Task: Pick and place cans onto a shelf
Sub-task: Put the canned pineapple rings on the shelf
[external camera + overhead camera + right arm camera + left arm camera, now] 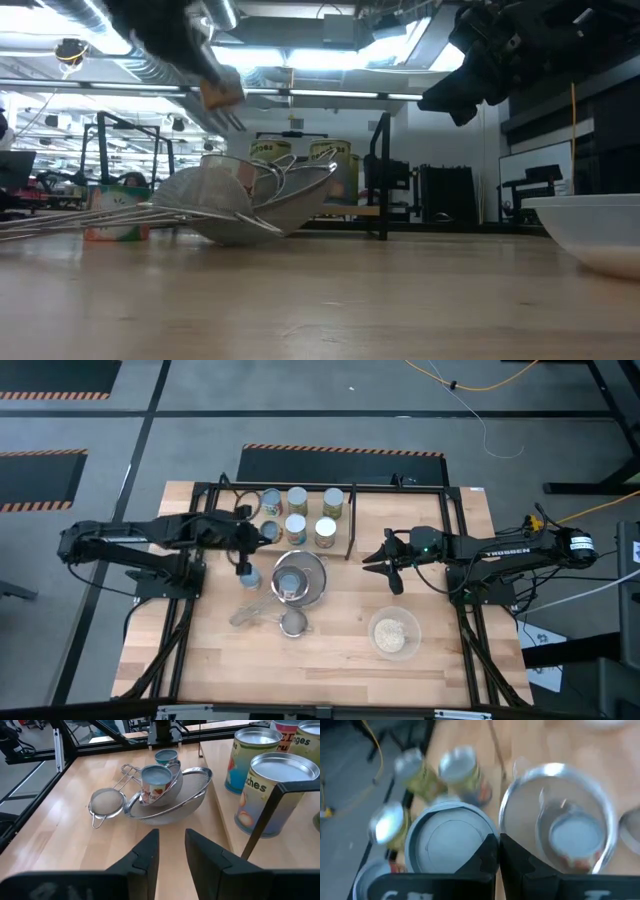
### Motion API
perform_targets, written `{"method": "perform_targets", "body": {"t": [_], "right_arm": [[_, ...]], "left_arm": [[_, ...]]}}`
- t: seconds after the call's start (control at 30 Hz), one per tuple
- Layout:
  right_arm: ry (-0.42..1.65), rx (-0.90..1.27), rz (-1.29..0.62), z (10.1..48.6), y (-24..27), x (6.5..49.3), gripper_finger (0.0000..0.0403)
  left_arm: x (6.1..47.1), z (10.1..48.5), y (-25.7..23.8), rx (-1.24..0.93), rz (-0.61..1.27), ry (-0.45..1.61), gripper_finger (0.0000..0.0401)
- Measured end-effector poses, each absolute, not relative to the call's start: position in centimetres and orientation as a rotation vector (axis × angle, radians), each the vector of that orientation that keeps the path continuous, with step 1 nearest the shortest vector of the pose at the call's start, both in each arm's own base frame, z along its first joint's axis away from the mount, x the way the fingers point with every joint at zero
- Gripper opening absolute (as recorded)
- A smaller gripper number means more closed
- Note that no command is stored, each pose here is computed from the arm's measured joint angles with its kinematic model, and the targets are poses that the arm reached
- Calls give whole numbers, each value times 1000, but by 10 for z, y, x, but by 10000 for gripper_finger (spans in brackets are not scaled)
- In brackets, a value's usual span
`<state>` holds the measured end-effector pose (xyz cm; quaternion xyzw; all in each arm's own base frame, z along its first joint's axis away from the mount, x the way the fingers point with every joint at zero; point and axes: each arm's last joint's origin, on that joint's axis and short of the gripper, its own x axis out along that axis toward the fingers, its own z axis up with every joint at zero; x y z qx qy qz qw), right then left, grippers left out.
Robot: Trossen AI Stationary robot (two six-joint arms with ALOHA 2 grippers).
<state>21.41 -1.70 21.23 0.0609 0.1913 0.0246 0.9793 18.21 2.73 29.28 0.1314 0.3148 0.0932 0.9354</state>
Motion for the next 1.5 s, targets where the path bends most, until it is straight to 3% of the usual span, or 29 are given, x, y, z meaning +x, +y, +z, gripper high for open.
{"method": "perform_targets", "body": {"t": [0.57,1.23,1.5], "right_arm": [[385,124,50,212,-17,214,98],[385,124,53,212,-17,214,98],[385,124,52,212,-17,214,98]], "left_arm": [[211,226,95,247,74,1029,2],[219,202,111,231,51,1120,9],[219,202,112,232,52,1122,48]]}}
